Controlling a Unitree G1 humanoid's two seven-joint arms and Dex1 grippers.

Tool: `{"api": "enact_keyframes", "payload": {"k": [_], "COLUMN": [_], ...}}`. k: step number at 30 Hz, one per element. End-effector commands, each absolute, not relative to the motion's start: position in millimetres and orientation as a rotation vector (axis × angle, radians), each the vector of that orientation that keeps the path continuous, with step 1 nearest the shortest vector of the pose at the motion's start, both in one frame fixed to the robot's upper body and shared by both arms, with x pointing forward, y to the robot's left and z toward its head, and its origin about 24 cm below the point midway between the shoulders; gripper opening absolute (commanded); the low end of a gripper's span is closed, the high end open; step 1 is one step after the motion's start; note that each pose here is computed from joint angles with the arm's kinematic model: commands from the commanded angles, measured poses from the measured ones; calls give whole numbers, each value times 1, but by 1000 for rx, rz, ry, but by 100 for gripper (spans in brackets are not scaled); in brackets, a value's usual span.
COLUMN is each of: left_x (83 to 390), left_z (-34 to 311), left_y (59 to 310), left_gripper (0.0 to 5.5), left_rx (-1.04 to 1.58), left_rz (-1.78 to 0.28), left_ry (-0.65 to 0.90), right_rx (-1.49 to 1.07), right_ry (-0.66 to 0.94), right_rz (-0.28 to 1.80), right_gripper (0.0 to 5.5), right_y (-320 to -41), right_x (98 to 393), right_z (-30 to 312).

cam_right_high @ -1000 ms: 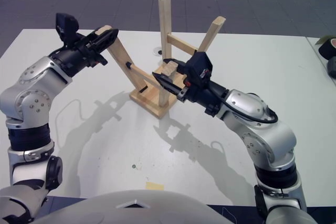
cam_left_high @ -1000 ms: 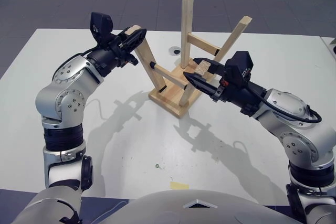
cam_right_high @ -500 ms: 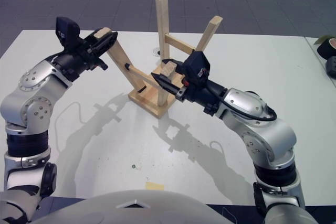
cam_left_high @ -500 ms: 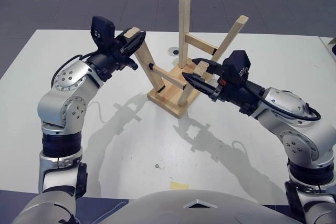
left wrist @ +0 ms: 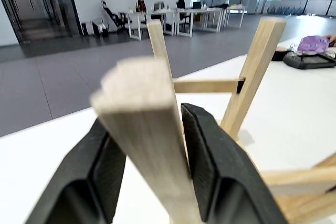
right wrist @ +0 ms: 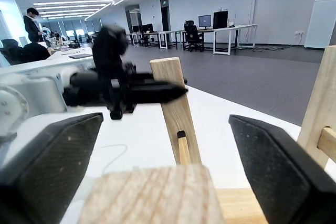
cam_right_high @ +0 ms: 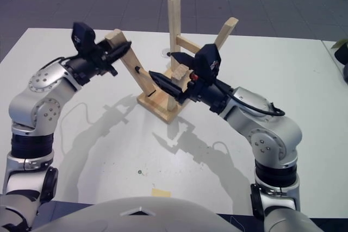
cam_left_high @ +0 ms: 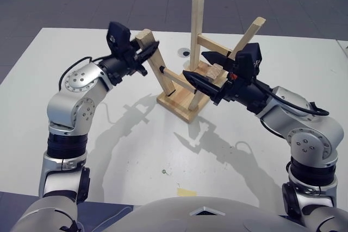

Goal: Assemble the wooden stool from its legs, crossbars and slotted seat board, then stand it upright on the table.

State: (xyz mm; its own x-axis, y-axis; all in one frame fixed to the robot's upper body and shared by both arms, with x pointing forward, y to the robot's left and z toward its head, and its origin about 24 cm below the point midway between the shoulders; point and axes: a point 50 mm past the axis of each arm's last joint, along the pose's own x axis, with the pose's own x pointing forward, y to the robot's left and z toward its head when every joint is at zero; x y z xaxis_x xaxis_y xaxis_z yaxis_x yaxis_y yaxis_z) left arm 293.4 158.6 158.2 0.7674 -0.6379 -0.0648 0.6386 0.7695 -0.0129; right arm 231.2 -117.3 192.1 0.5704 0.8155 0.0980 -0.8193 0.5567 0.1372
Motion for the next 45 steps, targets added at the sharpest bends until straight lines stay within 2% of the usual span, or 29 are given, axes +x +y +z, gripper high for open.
{"api": "enact_keyframes", "payload": {"k": [1,2,11,15,16,18,20,22,23,25,28,35,42,45], "left_x": [295,297,307,313,317,331,348,345,340,337,335,336,322,323], "left_z": [175,186,307,342,340,308,236,173,155,141,148,201,319,316], "left_y": [162,162,166,164,162,152,137,126,121,116,112,119,142,141], "left_gripper": [257,278,413,480,496,533,538,538,538,538,538,538,538,538], "left_rx": [-44,-82,-266,-272,-256,-189,-64,-1,11,13,-17,-64,-272,-227], "left_rz": [-689,-689,-637,-623,-628,-660,-694,-759,-788,-790,-781,-730,-672,-689], "left_ry": [19,-23,-492,-630,-620,-490,-238,-45,12,41,-6,-187,-567,-544], "right_rx": [231,235,267,327,360,434,478,469,461,456,463,500,602,612], "right_ry": [-72,-75,-120,-212,-245,-293,-291,-254,-237,-218,-206,-253,-452,-456], "right_rz": [953,949,937,966,979,997,973,943,934,919,898,916,1004,1040], "right_gripper": [523,539,540,540,540,540,540,540,540,540,540,540,540,540], "right_y": [-121,-122,-125,-122,-122,-123,-125,-124,-124,-125,-126,-118,-110,-105], "right_x": [235,236,241,244,243,240,241,243,243,243,243,244,235,231], "right_z": [206,207,220,239,246,256,256,249,246,243,240,246,293,296]}}
